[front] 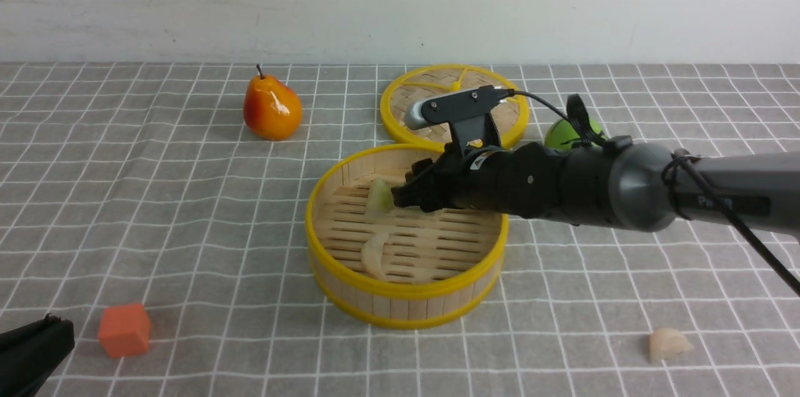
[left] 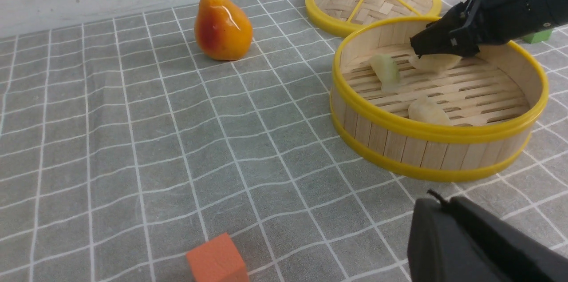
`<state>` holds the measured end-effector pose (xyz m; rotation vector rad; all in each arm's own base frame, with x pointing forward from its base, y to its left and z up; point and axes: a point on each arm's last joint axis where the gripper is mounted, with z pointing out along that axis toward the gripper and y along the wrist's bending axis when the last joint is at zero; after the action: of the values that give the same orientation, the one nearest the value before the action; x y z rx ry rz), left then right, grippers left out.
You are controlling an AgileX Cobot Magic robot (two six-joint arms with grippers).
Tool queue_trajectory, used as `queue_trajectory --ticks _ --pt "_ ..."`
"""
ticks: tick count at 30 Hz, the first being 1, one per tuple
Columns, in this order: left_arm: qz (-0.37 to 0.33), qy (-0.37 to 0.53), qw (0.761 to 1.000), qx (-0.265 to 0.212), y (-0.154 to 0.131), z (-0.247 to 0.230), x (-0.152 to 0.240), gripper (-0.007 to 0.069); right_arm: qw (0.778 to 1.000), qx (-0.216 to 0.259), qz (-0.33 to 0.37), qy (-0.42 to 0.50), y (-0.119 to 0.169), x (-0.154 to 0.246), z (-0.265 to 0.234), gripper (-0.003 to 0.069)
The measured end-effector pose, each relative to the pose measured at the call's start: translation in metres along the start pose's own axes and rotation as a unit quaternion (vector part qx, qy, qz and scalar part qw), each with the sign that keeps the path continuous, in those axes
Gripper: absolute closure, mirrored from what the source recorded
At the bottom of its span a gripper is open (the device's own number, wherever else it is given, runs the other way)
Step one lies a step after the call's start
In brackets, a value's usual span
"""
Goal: Put the dumplings into the steamer on the table with the grey tablecloth.
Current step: 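Place the dumpling in the bamboo steamer basket with the right gripper, then reach for and grasp a dumpling lying on the table beside the steamer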
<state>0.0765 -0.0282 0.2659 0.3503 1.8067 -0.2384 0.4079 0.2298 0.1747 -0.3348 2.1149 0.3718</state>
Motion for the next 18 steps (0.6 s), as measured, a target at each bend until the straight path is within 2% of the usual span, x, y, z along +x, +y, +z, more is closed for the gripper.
queue_trajectory --ticks 3,5,10,14,16,18 --pt "0.001 -0.002 1.0 0.0 0.0 0.0 0.0 0.0605 1.0 -0.005 -0.004 -0.006 0.002 -0.009 -0.008 0.0201" --pt "0.001 -0.002 1.0 0.0 0.0 0.0 0.0 0.0605 1.0 -0.01 -0.01 -0.012 0.004 -0.016 -0.015 0.019" --pt "0.001 -0.003 1.0 0.001 0.0 0.0 -0.001 0.0599 0.997 -0.049 -0.062 -0.024 0.002 -0.071 -0.087 0.018" --pt "-0.001 -0.003 1.0 0.001 0.0 0.0 -0.001 0.0595 0.995 -0.048 -0.077 0.032 -0.037 -0.091 -0.143 0.0197" --pt "-0.003 -0.003 1.0 0.002 0.0 0.0 -0.001 0.0593 0.996 -0.039 -0.044 0.074 -0.057 -0.089 -0.156 0.0215" --pt "-0.005 -0.003 1.0 0.003 0.0 0.0 0.0 0.0589 0.987 -0.019 0.04 0.152 -0.086 -0.075 -0.167 0.0237"
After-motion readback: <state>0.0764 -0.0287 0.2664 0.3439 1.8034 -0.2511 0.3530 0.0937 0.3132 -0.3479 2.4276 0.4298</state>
